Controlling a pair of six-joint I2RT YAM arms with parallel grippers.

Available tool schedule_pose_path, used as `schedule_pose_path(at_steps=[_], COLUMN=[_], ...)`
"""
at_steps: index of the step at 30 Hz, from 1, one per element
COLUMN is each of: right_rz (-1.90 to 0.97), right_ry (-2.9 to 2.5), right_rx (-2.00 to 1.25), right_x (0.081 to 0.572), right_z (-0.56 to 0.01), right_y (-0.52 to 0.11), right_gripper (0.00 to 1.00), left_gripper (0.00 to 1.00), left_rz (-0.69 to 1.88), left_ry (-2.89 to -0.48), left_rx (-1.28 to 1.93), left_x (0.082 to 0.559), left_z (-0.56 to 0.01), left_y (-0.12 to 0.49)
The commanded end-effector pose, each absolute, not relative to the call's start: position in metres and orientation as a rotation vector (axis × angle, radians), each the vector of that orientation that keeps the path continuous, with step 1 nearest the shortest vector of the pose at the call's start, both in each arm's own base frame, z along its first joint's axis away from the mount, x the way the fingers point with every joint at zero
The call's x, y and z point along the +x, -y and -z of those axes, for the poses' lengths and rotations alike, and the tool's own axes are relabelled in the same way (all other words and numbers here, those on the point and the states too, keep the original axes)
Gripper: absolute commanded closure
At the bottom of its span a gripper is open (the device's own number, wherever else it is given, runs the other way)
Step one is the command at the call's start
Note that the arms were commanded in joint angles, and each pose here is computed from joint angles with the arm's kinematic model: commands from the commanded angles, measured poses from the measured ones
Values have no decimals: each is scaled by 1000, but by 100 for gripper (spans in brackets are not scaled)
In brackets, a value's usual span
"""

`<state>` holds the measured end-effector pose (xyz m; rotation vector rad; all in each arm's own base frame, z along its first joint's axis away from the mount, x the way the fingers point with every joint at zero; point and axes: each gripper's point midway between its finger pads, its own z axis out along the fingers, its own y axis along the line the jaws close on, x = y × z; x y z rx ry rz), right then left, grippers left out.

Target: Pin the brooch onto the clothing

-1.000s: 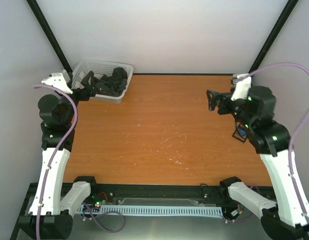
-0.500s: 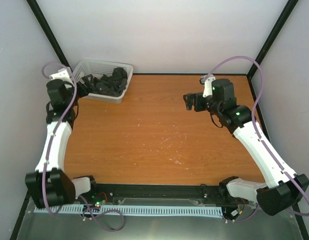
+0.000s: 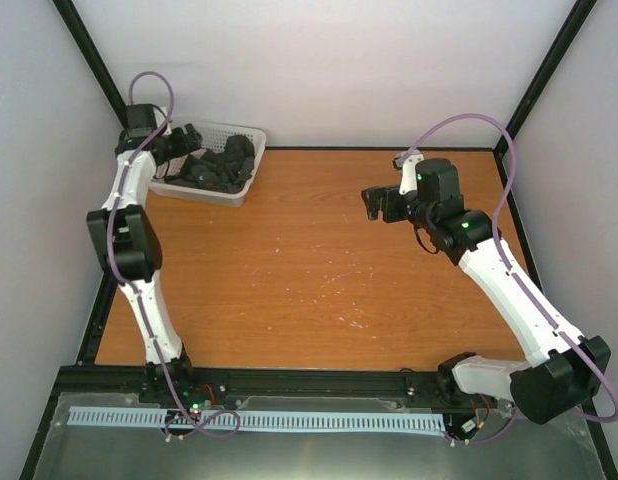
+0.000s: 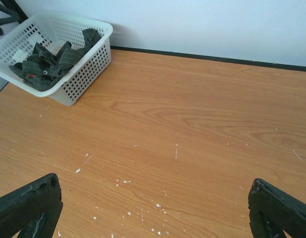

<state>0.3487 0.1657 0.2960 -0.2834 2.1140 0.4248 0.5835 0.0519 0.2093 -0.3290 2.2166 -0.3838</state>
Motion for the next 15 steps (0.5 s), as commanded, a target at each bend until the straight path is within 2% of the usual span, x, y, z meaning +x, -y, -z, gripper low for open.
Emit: schedule_pose_path(at_steps=[1, 5, 10, 15], right_rz=[-440, -444, -459, -474], right_ry=[-2108, -2108, -2116, -2136], right_rx=[-270, -264, -266, -259], right_x=[353, 354, 355, 358], right_z=[-292, -290, -287, -280], right_y=[-169, -169, -172, -175], right_gripper=[0, 0, 0, 0], left_gripper=[0, 0, 0, 0], left_rz=[360, 347, 312, 147], left_ry=[-2360, -2417, -2571, -2685], left_rx=[-137, -57, 41, -46], left_x=[599, 608, 595, 584], left_z=[-184, -156, -103, -60], left_y=[-14, 0, 12, -10])
